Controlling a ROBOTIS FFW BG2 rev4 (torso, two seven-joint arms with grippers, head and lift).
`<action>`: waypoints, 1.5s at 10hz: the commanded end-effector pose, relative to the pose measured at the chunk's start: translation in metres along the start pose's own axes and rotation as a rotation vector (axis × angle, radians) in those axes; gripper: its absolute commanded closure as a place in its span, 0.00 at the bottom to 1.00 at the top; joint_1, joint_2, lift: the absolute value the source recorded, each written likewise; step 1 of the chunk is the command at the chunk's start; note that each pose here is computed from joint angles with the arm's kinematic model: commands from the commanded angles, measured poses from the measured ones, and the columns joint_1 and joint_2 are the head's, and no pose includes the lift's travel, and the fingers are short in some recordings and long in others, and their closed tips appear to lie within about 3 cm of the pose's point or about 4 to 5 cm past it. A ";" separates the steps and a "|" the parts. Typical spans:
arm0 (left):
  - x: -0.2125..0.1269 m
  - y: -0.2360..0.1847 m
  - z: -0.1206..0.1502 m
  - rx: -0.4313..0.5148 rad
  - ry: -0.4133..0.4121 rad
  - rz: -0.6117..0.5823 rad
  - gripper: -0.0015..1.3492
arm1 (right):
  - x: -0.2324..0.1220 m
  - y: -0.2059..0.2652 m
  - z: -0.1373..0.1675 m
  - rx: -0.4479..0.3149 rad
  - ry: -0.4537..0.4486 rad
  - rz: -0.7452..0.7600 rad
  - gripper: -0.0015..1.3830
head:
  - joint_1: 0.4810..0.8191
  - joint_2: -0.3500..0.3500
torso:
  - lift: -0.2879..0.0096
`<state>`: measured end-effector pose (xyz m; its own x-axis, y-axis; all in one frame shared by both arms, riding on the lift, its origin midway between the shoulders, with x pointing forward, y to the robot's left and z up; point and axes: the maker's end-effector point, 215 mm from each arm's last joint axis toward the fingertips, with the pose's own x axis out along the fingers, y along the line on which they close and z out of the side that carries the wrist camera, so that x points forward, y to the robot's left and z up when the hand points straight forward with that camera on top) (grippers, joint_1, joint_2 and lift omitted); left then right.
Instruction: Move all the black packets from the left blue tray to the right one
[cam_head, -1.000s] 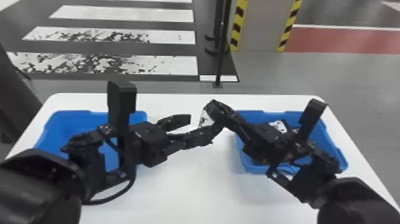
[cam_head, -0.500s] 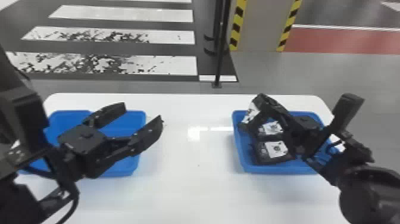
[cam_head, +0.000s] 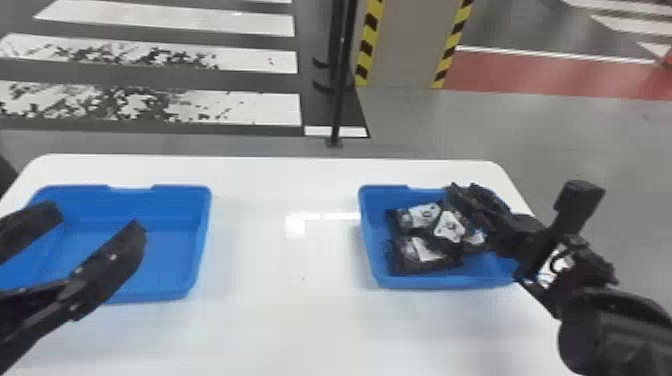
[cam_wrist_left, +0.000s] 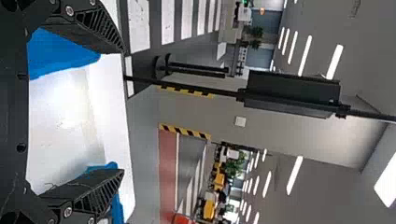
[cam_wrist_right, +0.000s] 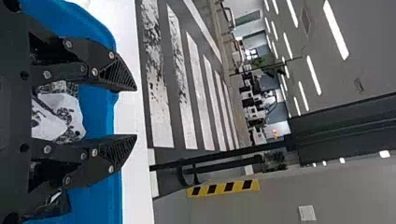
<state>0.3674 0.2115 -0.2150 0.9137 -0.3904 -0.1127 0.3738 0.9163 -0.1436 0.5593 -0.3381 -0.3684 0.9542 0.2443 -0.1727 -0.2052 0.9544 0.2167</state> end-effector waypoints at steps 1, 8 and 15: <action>-0.015 0.008 -0.001 0.010 0.012 0.037 0.10 | -0.030 0.004 0.005 -0.061 -0.017 -0.037 0.06 | 0.63 0.28 | 0.50; -0.069 0.053 -0.009 0.180 0.019 0.192 0.10 | -0.201 0.086 0.040 -0.232 -0.119 -0.128 0.11 | 0.63 0.38 | 0.50; -0.057 0.056 -0.032 0.144 0.011 0.180 0.10 | -0.200 0.130 0.018 -0.108 -0.112 -0.046 0.11 | 0.63 0.54 | 0.50</action>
<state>0.3300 0.2829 -0.2485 0.9658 -0.2196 -0.1376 0.2250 0.9740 0.0252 0.3438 -0.2669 -0.2891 0.9799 0.1837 -0.0778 -0.1758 0.9795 0.0986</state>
